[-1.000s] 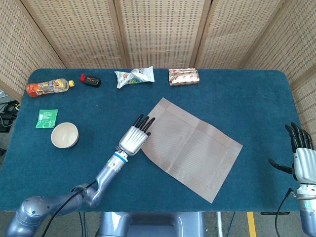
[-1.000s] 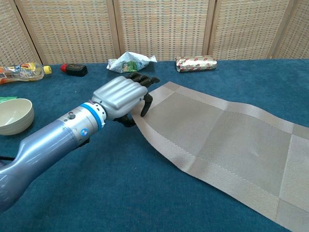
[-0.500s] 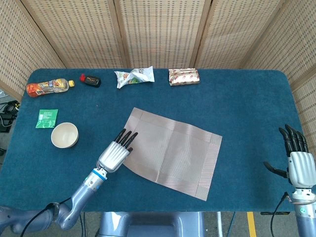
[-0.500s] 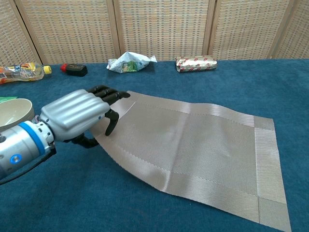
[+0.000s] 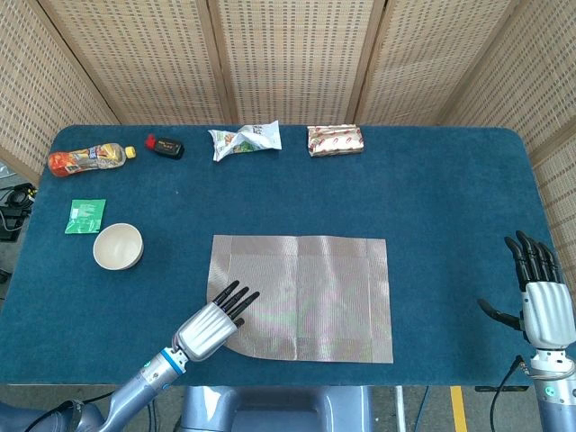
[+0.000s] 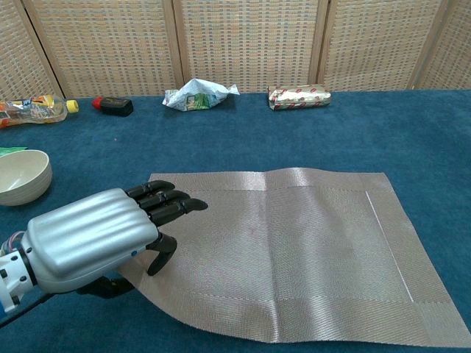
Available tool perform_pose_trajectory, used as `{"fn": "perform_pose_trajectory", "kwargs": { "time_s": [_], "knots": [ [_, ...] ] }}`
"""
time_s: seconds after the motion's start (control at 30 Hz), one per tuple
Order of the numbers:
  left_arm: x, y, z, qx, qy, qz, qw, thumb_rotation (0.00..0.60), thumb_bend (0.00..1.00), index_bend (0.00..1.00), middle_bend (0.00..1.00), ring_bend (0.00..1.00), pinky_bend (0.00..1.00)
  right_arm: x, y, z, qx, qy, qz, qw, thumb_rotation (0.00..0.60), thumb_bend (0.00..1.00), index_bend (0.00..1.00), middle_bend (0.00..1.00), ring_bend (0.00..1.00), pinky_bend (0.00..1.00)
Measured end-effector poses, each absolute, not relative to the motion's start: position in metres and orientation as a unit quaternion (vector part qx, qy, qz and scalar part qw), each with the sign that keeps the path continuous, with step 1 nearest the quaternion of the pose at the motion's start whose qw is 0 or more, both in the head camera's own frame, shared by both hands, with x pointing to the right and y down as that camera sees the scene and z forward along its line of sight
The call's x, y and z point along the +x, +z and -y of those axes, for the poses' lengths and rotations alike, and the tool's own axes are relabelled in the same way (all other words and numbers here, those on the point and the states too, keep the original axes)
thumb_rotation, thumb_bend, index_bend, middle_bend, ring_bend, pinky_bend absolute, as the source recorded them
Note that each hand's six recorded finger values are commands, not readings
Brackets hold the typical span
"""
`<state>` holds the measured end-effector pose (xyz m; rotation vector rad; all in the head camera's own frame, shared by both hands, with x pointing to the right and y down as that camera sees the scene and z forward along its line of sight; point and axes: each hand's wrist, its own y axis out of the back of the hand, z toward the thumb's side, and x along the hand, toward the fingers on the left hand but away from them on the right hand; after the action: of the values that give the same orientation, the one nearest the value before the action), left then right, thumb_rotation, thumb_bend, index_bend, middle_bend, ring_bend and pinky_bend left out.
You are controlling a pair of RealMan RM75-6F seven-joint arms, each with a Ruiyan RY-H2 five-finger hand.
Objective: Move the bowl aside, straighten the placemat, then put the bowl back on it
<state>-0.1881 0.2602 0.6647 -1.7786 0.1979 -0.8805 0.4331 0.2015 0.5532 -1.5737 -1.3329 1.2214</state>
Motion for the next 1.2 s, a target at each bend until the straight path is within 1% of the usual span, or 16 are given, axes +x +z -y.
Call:
{"fn": "perform_pose_trajectory", "kwargs": {
  "time_s": [0.27, 0.5, 0.67, 0.73, 0.8, 0.87, 0.93, 1.03, 1.2],
  "knots": [
    [-0.185, 0.665, -0.273, -0.764, -0.359, -0.070, 0.532, 0.600, 0.46, 0.66, 0.00, 0.00, 0.00, 0.432, 0.554, -0.201, -0.613, 0.475, 0.517, 0.363, 0.600, 0.13, 0.04, 0.00, 0.00, 0.00],
    [-0.181, 0.662, -0.278, -0.775, -0.348, -0.068, 0.524, 0.600, 0.46, 0.64, 0.00, 0.00, 0.00, 0.432, 0.553, -0.202, -0.613, 0.475, 0.516, 0.362, 0.600, 0.13, 0.04, 0.00, 0.00, 0.00],
    [-0.181, 0.660, -0.281, -0.777, -0.344, -0.065, 0.523, 0.600, 0.46, 0.60, 0.00, 0.00, 0.00, 0.432, 0.553, -0.202, -0.615, 0.475, 0.515, 0.362, 0.600, 0.13, 0.04, 0.00, 0.00, 0.00],
    [-0.181, 0.660, -0.282, -0.778, -0.343, -0.064, 0.522, 0.600, 0.46, 0.52, 0.00, 0.00, 0.00, 0.431, 0.553, -0.203, -0.616, 0.475, 0.515, 0.361, 0.600, 0.13, 0.04, 0.00, 0.00, 0.00],
    [-0.182, 0.659, -0.282, -0.778, -0.342, -0.065, 0.522, 0.600, 0.42, 0.38, 0.00, 0.00, 0.00, 0.431, 0.553, -0.203, -0.616, 0.474, 0.514, 0.361, 0.600, 0.13, 0.04, 0.00, 0.00, 0.00],
    [-0.184, 0.658, -0.281, -0.776, -0.343, -0.067, 0.525, 0.600, 0.32, 0.20, 0.00, 0.00, 0.00, 0.430, 0.553, -0.203, -0.616, 0.473, 0.515, 0.362, 0.600, 0.13, 0.04, 0.00, 0.00, 0.00],
    [-0.187, 0.658, -0.279, -0.775, -0.346, -0.069, 0.525, 0.600, 0.25, 0.10, 0.00, 0.00, 0.00, 0.430, 0.552, -0.203, -0.617, 0.471, 0.515, 0.363, 0.600, 0.14, 0.04, 0.00, 0.00, 0.00],
    [-0.195, 0.656, -0.274, -0.771, -0.352, -0.074, 0.525, 0.600, 0.23, 0.05, 0.00, 0.00, 0.00, 0.430, 0.552, -0.203, -0.617, 0.472, 0.515, 0.362, 0.600, 0.14, 0.04, 0.00, 0.00, 0.00],
    [-0.215, 0.646, -0.264, -0.764, -0.364, -0.092, 0.525, 0.600, 0.23, 0.07, 0.00, 0.00, 0.00, 0.429, 0.552, -0.204, -0.619, 0.471, 0.513, 0.363, 0.600, 0.13, 0.04, 0.00, 0.00, 0.00]
  ]
}}
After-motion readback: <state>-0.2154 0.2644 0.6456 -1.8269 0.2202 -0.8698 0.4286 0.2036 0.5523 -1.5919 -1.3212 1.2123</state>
